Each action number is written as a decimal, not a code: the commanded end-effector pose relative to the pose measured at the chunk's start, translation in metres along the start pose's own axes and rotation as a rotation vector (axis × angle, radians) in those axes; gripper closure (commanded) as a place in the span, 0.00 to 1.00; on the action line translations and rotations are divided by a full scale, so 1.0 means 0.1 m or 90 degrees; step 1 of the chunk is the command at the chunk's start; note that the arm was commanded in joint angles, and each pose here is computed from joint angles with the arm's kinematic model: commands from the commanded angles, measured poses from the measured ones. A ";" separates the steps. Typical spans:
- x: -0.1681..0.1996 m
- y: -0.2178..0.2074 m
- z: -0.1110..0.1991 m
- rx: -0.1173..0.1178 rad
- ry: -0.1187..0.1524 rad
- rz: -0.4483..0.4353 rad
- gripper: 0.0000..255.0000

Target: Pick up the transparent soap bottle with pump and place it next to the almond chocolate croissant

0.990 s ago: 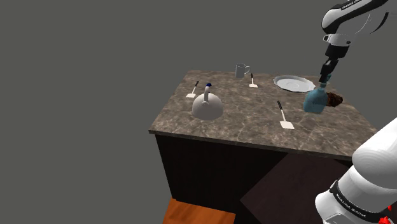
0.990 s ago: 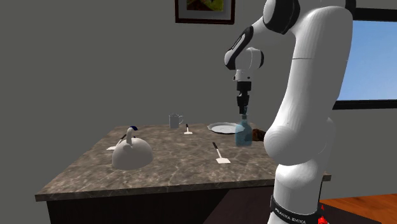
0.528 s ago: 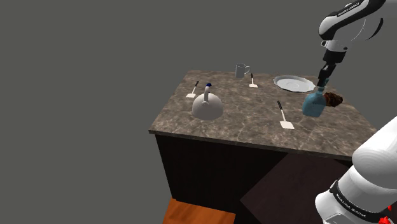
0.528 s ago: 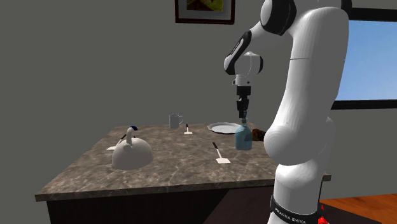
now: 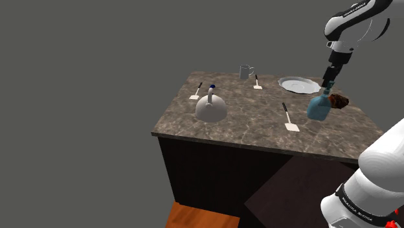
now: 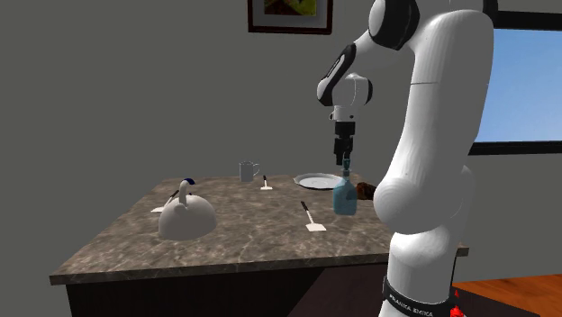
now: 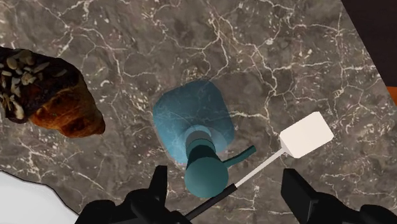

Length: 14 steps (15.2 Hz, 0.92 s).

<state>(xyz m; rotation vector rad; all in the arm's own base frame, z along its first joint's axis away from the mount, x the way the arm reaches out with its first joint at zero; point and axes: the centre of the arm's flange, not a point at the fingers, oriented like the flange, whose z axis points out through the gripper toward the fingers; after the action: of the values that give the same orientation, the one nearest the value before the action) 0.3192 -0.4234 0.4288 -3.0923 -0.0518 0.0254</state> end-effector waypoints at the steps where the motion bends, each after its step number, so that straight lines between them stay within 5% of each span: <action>1: 0.00 0.00 0.00 0.000 0.000 0.000 0.00; 6: 0.00 0.00 -0.50 0.000 0.000 0.000 0.00; 14: 0.00 0.00 -0.50 0.000 0.000 0.000 0.00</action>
<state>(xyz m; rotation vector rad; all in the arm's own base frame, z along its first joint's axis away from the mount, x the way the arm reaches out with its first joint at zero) 0.3200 -0.4258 0.4787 -3.0924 -0.0518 0.0253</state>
